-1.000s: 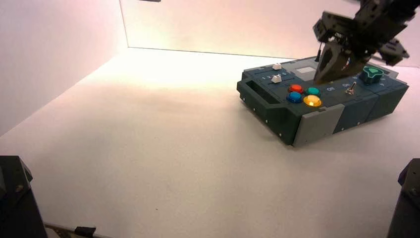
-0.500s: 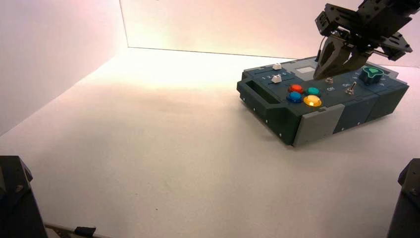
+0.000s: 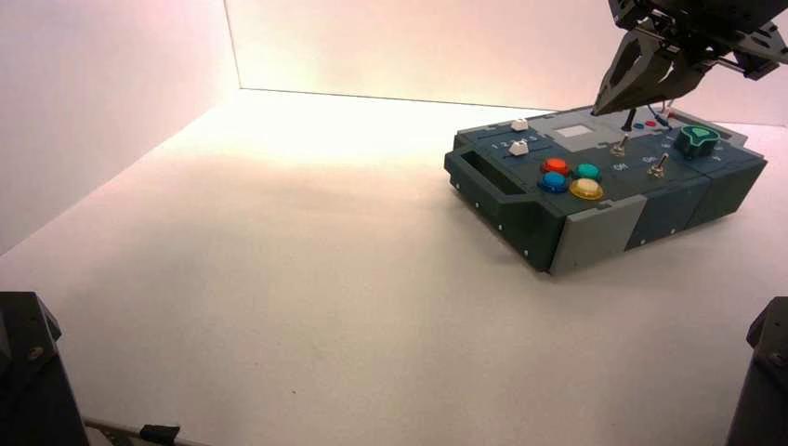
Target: Push the yellow button with the right gripper.
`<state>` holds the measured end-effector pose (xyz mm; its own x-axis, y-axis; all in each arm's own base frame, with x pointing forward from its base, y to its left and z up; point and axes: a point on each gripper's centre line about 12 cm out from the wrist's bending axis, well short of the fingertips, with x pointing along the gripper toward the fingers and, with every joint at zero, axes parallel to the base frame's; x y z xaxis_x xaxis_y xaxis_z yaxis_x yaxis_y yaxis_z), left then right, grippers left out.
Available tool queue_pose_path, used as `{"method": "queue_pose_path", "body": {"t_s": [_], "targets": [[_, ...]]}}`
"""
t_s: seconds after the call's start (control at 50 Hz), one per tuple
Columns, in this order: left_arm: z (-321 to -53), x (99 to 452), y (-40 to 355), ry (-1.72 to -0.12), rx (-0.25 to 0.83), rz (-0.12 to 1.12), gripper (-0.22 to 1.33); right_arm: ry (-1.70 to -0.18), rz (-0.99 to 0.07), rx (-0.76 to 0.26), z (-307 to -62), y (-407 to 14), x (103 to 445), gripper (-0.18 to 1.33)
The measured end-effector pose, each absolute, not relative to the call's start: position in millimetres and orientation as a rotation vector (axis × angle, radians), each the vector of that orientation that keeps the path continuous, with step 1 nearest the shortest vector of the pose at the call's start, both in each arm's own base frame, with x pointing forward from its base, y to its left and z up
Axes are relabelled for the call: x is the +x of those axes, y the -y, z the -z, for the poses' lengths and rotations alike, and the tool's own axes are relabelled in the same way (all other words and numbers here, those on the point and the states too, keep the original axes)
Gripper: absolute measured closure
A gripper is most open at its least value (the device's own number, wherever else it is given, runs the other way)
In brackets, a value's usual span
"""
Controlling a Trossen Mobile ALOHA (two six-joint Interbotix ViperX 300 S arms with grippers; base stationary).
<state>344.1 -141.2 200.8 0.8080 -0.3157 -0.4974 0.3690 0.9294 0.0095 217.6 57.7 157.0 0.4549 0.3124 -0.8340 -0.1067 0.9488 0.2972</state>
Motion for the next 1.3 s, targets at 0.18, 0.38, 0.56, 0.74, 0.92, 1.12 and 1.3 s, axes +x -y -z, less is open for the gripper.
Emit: {"method": "queue_pose_path", "body": {"t_s": [0.18,0.38,0.56,0.74,0.92,1.12,1.3], "targets": [[-200,344,141,-0.515,0.110,0.367,1.27,-1.062,-0.259,0.215,-158,-58,218,1.29],[-200,344,141,-0.514,0.109,0.366,1.27,-0.999,-0.243,0.213,-164,-55,220,1.29],[-200,344,141,-0.515,0.110,0.367,1.27,-0.951,-0.240,0.211,-169,-53,212,1.29],[-200,344,141,-0.516,0.108,0.367,1.27,-0.973,-0.237,0.212,-164,-53,212,1.29],[-200,344,141,-0.514,0.108,0.367,1.27,-1.017,-0.231,0.211,-154,-53,213,1.29],[-200,344,141,-0.516,0.108,0.367,1.27,-1.028,-0.228,0.213,-152,-54,215,1.29],[-200,344,141,-0.516,0.108,0.367,1.27,-1.028,-0.229,0.212,-152,-54,216,1.29]]}}
